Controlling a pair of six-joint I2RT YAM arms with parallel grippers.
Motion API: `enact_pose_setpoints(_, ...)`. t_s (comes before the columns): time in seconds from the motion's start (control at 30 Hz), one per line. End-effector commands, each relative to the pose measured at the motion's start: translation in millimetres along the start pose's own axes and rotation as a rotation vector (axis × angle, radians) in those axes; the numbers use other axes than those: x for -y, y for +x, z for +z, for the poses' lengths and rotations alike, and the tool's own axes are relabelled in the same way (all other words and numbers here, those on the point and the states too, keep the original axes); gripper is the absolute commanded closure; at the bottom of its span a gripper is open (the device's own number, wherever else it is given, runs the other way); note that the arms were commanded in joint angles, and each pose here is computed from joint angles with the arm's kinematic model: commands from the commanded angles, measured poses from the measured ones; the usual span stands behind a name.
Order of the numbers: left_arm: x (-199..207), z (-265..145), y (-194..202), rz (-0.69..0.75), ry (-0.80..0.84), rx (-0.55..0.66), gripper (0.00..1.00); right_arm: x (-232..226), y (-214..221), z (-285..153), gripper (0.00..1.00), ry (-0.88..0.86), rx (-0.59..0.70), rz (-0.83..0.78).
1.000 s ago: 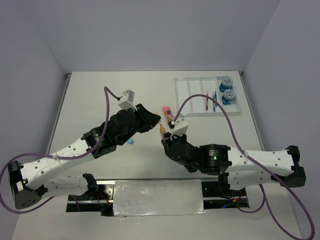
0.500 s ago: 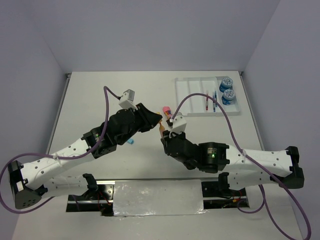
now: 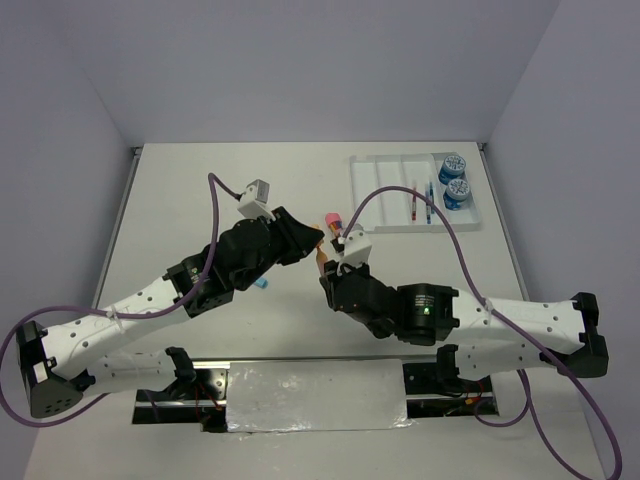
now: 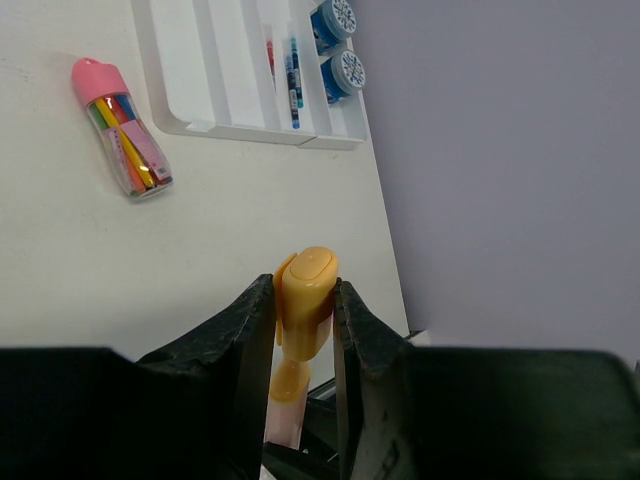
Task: Sort the stationery into containers
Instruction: Close the pen cap on the pen.
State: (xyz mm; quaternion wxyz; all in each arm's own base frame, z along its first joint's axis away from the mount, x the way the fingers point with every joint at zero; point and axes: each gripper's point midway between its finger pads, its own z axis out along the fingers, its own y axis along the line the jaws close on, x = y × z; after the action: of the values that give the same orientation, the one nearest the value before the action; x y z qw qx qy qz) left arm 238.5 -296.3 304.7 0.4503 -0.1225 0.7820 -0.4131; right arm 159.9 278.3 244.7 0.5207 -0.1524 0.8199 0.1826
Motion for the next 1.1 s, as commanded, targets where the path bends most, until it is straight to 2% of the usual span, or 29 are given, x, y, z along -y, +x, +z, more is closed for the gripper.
enact_pose_setpoints(0.0, 10, 0, -3, -0.004, 0.036, 0.012, 1.00, -4, -37, -6, 1.00, 0.001, 0.080, 0.062)
enact_pose_setpoints(0.33, 5, -1, 2, 0.001, 0.034, -0.002, 1.00, 2, -52, -3, 1.00, 0.011, 0.105, 0.083)
enact_pose_setpoints(0.63, 17, -4, 5, 0.013, 0.088, -0.021, 1.00, 0, -65, 7, 1.00, -0.015, 0.119, 0.073)
enact_pose_setpoints(1.07, 27, 6, 31, 0.147, 0.134, -0.133, 1.00, -6, -138, -10, 1.00, -0.023, 0.261, 0.008)
